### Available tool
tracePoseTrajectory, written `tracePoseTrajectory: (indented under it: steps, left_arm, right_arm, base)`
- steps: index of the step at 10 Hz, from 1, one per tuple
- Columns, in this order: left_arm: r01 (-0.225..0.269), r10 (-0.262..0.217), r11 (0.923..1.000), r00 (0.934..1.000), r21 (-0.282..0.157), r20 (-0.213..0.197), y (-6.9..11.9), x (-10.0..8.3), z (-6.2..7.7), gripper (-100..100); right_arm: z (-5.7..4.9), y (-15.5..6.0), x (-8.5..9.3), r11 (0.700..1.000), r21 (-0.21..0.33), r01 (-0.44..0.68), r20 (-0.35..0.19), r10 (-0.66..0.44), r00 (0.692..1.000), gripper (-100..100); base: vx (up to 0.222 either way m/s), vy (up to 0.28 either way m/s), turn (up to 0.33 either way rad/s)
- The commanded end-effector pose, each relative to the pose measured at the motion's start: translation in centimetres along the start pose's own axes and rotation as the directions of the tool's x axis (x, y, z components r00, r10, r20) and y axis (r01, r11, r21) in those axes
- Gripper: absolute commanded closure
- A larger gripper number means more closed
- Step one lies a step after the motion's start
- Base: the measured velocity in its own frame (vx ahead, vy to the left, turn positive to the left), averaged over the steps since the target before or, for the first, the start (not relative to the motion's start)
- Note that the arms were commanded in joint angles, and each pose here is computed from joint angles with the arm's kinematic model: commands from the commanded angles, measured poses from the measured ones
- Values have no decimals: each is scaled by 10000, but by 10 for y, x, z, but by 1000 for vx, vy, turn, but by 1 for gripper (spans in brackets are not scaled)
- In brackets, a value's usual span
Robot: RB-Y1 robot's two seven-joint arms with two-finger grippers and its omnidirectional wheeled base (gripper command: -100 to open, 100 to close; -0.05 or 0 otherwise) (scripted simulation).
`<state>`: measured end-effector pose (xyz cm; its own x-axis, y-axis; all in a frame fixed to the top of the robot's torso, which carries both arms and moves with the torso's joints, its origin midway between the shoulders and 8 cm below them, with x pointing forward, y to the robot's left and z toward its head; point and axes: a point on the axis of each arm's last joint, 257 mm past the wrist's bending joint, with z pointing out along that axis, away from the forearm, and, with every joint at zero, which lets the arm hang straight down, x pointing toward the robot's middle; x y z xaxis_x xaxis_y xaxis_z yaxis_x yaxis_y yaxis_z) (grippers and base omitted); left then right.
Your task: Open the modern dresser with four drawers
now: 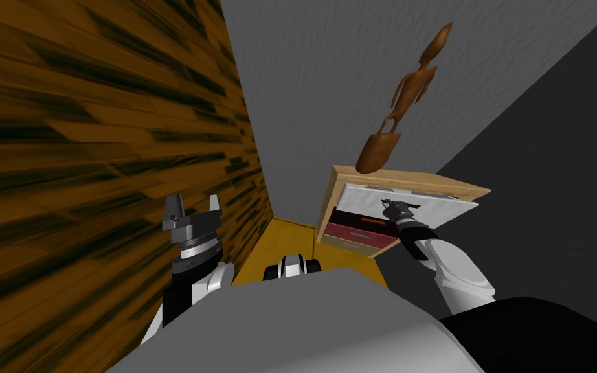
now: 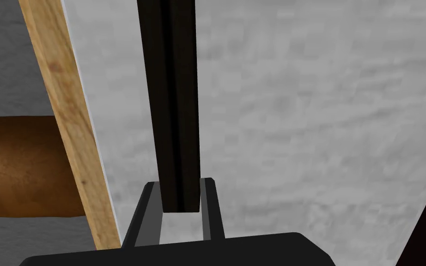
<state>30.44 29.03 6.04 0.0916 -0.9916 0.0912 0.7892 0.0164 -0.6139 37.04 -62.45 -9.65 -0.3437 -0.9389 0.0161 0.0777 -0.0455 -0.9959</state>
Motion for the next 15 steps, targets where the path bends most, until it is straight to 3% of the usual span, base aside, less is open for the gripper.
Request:
tracePoseTrajectory:
  steps: [1,4,5,13,14,15]
  left_arm:
    - [0,0,10000,10000,0,0,0,0,0,0]
    - [-1,1,10000,10000,0,0,0,0,0,0]
    - [0,0,10000,10000,0,0,0,0,0,0]
    - [-3,3,10000,10000,-2,-1,0,0,0,0]
    - [-3,3,10000,10000,-2,-1,0,0,0,0]
    - [-3,3,10000,10000,-2,-1,0,0,0,0]
  right_arm:
    - [-1,0,-2,10000,-23,-10,57,10,10000,100]
    - [-4,2,-7,10000,-96,-16,224,18,9997,100]
    - [-2,-9,3,10000,-69,-25,238,27,9997,-100]
    - [3,-53,29,10000,-68,-53,477,57,9988,-100]
    - [2,-44,27,9998,-169,-67,468,75,9989,-100]
    - [2,-43,28,9998,-192,-89,458,98,9989,0]
  base:
    - [-80,50,-16]
    - [-144,62,-49]
    - [-55,57,-47]
    - [40,42,-28]
    - [12,16,-11]
    - [0,0,0]
